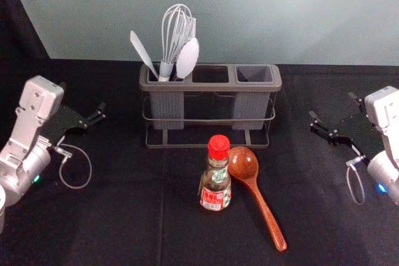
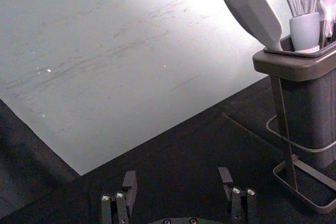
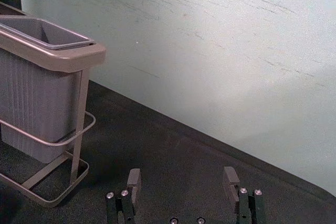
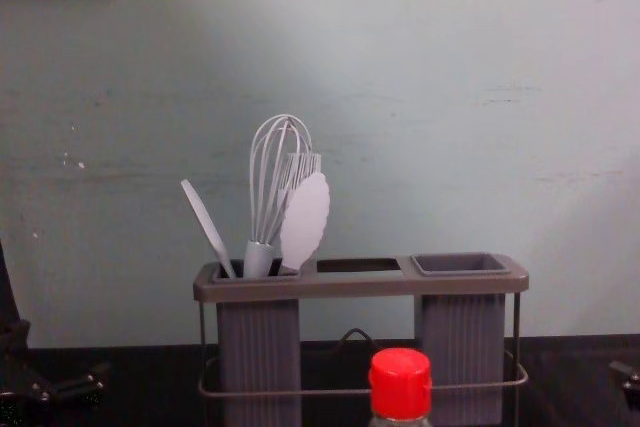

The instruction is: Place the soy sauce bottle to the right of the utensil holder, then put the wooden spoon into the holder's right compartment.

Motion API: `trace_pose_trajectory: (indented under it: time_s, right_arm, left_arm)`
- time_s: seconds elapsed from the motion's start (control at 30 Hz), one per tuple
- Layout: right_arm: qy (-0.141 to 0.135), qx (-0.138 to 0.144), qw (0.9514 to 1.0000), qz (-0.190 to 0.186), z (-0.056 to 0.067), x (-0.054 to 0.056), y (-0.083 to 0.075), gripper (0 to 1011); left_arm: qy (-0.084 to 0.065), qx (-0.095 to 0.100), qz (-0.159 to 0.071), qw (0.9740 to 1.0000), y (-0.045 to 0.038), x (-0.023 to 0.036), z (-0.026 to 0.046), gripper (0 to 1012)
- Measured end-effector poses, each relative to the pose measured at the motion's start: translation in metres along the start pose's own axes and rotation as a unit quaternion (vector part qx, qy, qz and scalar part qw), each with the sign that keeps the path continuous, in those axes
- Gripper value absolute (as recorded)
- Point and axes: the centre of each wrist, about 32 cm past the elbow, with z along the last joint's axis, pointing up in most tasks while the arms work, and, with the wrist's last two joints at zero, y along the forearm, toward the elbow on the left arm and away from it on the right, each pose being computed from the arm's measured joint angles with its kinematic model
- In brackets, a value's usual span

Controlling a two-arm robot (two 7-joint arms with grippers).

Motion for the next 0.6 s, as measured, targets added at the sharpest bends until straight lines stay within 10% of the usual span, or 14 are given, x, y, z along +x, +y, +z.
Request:
trace_pose_trajectory:
  time_s: [0.6]
  right_arm:
    - [0.000, 0.000, 1.0000, 0.000, 0.0000, 0.0000, 0.0000, 1004]
  left_arm:
    - [0.000, 0.000, 0.000, 1.0000, 0.0000, 0.0000, 0.0000, 1011]
